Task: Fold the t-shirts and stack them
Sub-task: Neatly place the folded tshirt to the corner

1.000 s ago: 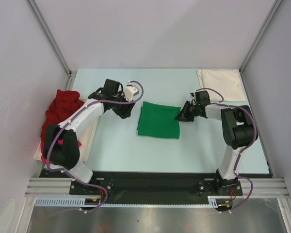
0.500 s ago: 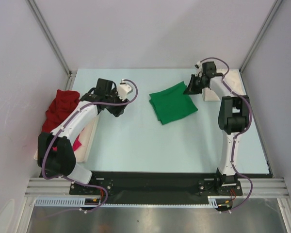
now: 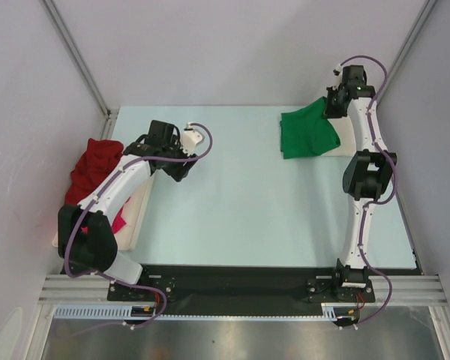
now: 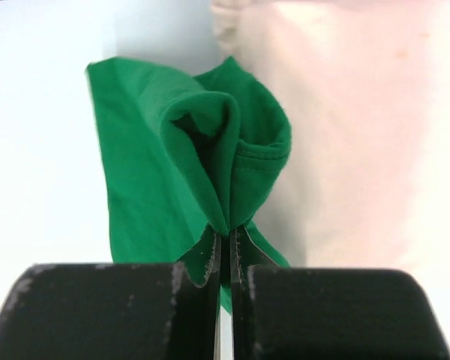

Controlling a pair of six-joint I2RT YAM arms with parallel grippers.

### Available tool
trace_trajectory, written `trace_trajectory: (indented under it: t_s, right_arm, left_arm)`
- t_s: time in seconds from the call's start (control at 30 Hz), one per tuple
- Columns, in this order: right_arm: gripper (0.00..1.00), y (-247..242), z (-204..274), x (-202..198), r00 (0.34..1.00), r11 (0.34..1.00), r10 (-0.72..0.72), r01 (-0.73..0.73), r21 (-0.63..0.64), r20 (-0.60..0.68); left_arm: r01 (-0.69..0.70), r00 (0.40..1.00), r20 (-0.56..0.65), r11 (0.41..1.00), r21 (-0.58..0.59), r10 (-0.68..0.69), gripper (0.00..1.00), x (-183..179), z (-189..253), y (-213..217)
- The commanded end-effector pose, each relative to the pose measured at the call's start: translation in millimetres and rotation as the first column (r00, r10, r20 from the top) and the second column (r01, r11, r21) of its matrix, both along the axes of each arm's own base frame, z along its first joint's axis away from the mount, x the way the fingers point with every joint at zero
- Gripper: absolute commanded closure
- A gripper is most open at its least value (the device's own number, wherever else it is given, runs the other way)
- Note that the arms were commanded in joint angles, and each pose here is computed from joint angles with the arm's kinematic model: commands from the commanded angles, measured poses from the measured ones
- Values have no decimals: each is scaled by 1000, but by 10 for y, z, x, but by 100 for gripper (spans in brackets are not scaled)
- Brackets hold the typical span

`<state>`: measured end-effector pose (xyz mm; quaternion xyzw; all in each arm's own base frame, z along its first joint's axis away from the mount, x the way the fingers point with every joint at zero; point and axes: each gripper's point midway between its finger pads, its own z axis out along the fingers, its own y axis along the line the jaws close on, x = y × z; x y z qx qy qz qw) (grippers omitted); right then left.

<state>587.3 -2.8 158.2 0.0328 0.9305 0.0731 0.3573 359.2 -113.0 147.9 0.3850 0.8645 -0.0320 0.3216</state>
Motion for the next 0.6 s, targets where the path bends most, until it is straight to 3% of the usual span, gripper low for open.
trace_trajectory:
  t_s: [0.0, 0.13, 0.4, 0.57]
  right_arm:
    - [100, -234, 573, -25, 994, 994, -10, 21, -103, 107]
    - [100, -384, 732, -58, 992, 986, -12, 33, -165, 124]
    - [100, -384, 1288, -222, 976, 988, 3, 31, -153, 217]
    - [100, -416, 1375, -307, 977, 988, 3, 29, -149, 215]
  left_arm:
    - [0, 999, 44, 1000, 3, 0, 33, 106, 142, 12]
    - [-3, 999, 42, 1000, 10, 3, 33, 107, 113, 24]
    - [-5, 999, 47, 1000, 19, 4, 33, 116, 116, 40]
    - [-7, 998, 58, 1000, 27, 5, 33, 115, 129, 59]
